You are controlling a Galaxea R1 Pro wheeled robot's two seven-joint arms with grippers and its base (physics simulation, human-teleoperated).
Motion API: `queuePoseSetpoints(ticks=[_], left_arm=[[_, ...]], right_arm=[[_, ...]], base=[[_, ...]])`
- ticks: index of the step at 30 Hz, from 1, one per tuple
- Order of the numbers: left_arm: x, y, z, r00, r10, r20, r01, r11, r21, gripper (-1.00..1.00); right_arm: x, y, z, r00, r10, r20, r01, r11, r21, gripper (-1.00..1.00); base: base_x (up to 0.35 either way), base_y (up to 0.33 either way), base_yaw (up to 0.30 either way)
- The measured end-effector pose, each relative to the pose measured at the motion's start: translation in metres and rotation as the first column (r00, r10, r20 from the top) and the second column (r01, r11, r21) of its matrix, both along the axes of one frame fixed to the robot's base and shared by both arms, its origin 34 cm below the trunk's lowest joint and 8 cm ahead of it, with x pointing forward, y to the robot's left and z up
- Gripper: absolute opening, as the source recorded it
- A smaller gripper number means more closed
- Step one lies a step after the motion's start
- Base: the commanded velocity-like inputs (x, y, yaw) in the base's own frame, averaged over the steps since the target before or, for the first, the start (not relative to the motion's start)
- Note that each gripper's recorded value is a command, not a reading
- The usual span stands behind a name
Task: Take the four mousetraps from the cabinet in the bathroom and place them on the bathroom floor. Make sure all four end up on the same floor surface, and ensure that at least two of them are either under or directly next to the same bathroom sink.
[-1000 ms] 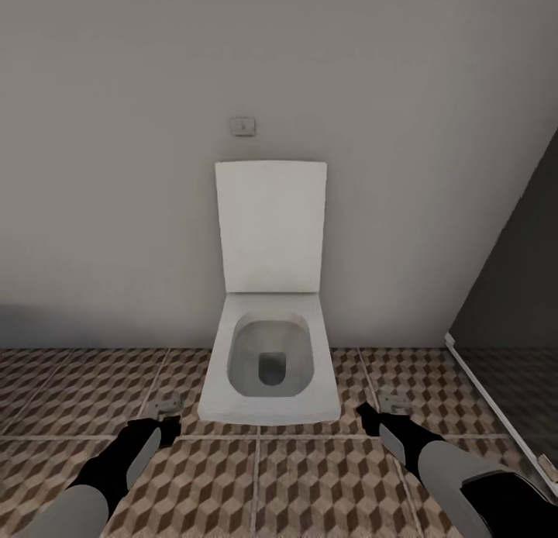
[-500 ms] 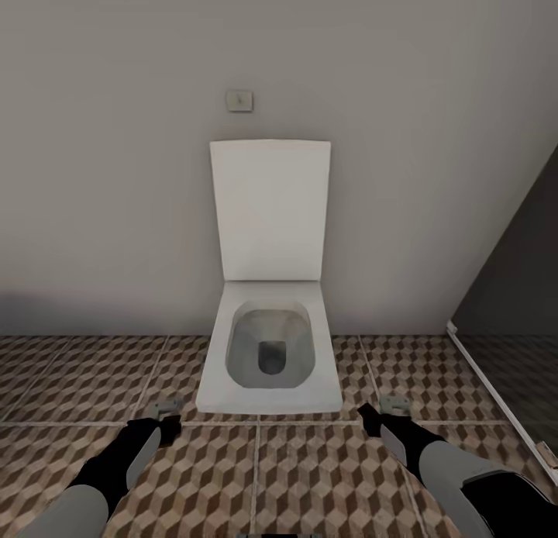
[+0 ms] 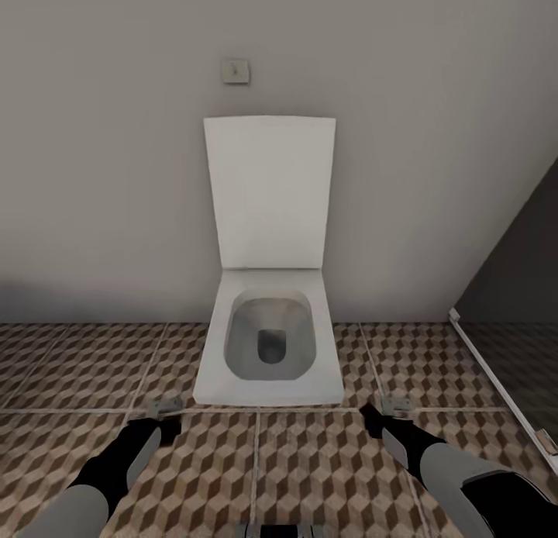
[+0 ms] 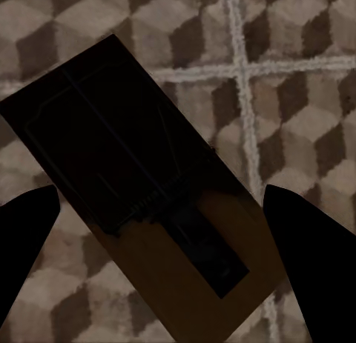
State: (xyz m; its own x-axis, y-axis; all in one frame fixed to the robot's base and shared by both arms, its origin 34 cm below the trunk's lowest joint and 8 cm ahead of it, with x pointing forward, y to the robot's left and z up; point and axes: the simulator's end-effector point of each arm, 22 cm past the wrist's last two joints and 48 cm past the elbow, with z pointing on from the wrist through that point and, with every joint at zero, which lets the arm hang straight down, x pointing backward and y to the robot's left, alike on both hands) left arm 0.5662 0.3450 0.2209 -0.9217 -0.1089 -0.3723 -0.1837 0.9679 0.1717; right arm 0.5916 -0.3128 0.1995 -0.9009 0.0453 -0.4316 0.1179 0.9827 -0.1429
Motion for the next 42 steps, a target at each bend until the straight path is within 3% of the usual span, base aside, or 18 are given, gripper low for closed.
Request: queuePoseSetpoints(ticks=[8, 16, 24, 27, 42], left_arm=[[-0.004, -0.002, -0.013, 1.000, -0.006, -0.018, 0.006, 1.000, -0.002, -1.00], [0.017, -0.010, -0.009, 0.999, -0.021, 0.025, 0.022, 1.000, -0.010, -1.00], [0.020, -0.044, -0.019, 0.999, -0.037, 0.020, 0.038, 0.998, -0.055, -1.00], [0.016, -0.056, -0.028, 0.999, -0.052, 0.008, 0.053, 0.997, -0.060, -1.00], [0.011, -0.050, -0.035, 0.998, -0.069, -0.008, 0.068, 0.997, -0.031, -1.00]], right_arm=[[-0.010, 0.001, -0.017, 0.999, -0.007, -0.031, 0.007, 1.000, 0.005, -1.00], [-0.016, 0.003, -0.032, 0.997, -0.061, -0.047, 0.063, 0.997, 0.038, -1.00], [0.004, -0.018, -0.032, 0.990, -0.139, -0.002, 0.139, 0.988, 0.061, -1.00], [0.007, -0.045, -0.032, 0.982, -0.186, 0.012, 0.185, 0.981, 0.052, -1.00], [0.006, -0.051, -0.036, 0.984, -0.179, 0.008, 0.179, 0.983, 0.041, -1.00]], base=[[0.000, 0.000, 0.000], [0.000, 0.000, 0.000], [0.000, 0.000, 0.000], [0.000, 0.000, 0.000], [0.000, 0.000, 0.000]])
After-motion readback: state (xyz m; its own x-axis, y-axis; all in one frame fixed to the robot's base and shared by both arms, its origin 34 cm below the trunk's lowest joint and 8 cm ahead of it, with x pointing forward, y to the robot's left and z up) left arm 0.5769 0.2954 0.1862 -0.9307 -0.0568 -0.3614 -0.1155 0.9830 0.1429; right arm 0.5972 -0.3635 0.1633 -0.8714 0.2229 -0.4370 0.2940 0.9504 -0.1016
